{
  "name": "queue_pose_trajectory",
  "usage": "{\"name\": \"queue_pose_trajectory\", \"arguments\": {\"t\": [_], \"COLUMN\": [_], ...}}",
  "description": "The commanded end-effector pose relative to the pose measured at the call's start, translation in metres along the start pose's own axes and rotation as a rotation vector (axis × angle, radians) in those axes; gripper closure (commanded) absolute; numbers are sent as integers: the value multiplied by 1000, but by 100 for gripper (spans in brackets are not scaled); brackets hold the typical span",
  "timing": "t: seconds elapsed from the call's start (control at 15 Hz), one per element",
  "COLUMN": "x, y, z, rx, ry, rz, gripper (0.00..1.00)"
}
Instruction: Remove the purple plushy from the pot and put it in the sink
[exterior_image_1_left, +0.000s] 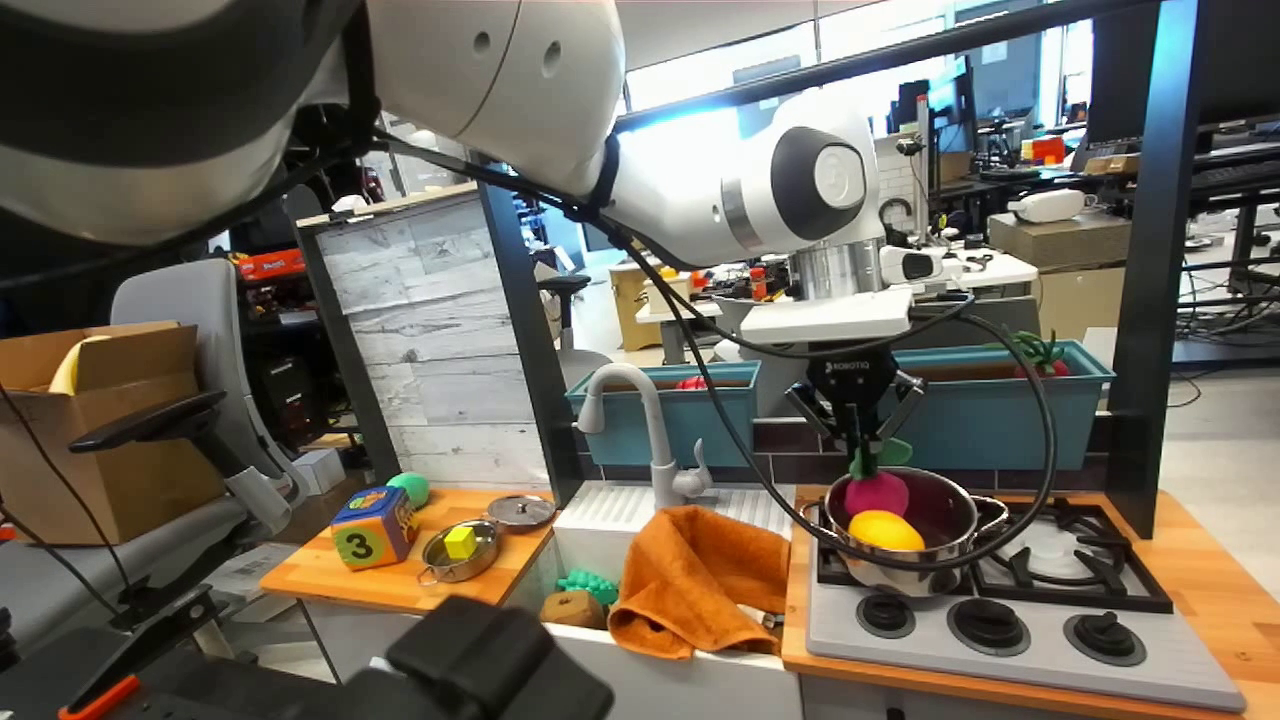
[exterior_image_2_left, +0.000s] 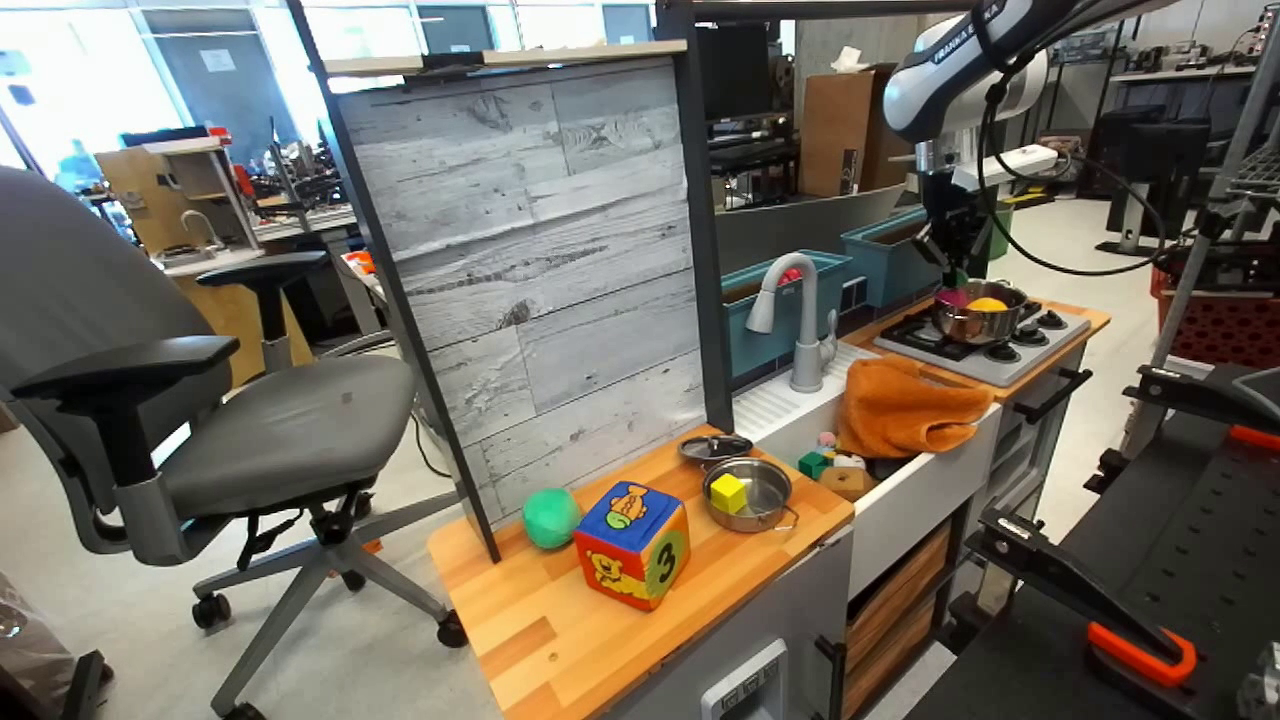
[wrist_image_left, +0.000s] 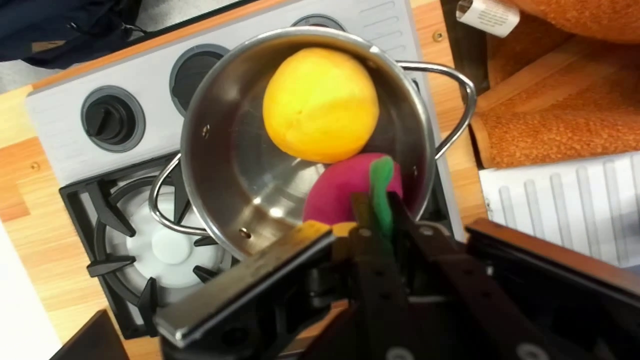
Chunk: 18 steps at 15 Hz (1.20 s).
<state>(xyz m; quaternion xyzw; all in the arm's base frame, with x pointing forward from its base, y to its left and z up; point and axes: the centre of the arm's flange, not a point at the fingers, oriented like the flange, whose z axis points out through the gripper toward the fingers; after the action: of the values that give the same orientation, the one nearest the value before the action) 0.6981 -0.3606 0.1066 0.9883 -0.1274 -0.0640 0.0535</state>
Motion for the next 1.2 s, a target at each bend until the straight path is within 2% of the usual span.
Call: {"name": "queue_pose_trajectory", "arguments": {"t": [0.0, 0.2, 0.53, 0.8, 1.13], "x": [11, -14, -27, -26, -33], "y": [12, 25, 40, 26, -25], "z": [-6, -21, -48, -66, -87], "rx": [-42, -63, -81, -49, -23], "ry": [-11, 24, 124, 215, 232], "rz": [3, 14, 6, -162, -391], "gripper": [98, 98, 98, 98, 98]}}
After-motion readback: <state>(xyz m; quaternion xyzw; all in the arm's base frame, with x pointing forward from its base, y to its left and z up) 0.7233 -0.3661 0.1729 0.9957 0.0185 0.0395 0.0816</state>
